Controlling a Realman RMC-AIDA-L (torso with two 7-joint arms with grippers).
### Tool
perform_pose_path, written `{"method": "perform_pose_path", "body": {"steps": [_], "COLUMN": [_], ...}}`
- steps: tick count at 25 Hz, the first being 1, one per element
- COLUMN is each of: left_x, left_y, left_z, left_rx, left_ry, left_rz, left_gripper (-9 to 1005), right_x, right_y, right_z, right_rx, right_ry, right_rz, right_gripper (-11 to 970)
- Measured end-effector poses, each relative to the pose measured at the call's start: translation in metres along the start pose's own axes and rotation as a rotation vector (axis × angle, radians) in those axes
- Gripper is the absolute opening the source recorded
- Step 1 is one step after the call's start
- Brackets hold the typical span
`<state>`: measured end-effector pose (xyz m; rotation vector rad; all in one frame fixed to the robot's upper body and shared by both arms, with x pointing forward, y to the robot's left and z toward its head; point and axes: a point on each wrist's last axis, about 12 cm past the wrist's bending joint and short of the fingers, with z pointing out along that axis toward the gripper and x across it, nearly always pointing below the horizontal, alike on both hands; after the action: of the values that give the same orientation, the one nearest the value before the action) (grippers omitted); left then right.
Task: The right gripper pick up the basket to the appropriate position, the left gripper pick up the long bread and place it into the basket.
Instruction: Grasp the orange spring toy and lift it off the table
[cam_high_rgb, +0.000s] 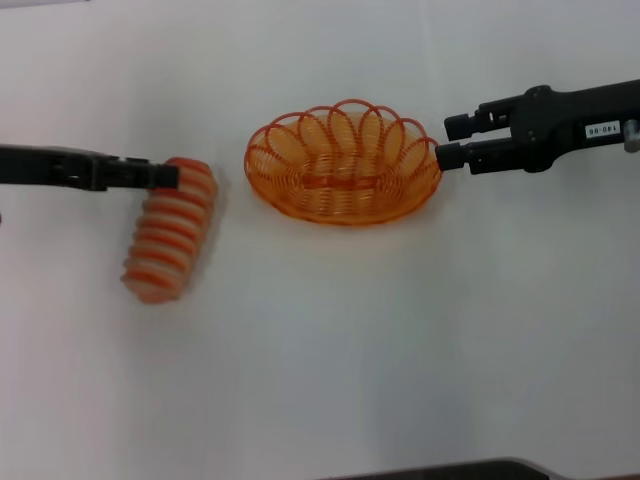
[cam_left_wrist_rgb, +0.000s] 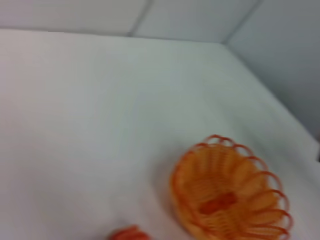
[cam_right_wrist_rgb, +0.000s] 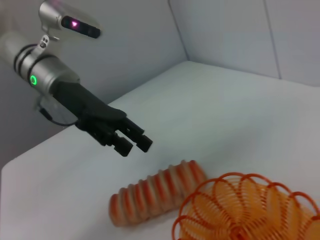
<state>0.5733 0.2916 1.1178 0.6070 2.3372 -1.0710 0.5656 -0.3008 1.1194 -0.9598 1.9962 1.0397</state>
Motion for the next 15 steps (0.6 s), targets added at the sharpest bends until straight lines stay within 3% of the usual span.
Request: {"method": "perform_pose_path", "body": {"steps": [7, 15], "left_x": [-0.016, -0.029], "left_y": [0.002, -0.002], "left_z": [-0.007, 0.008], "left_rx": [-0.131, -0.225], "left_ry": [0.078, 0.175], "left_rz": [-0.133, -0.176], "left_gripper": [551, 539], "right_x": [-0.003, -0.004], "right_y": [-0.004, -0.007], "right_z": [0.000, 0.000], "right_rx": [0.026, 0.052], "right_ry": [0.004, 0.008], "right_rz": [-0.020, -0.035], "right_gripper": [567, 567]}}
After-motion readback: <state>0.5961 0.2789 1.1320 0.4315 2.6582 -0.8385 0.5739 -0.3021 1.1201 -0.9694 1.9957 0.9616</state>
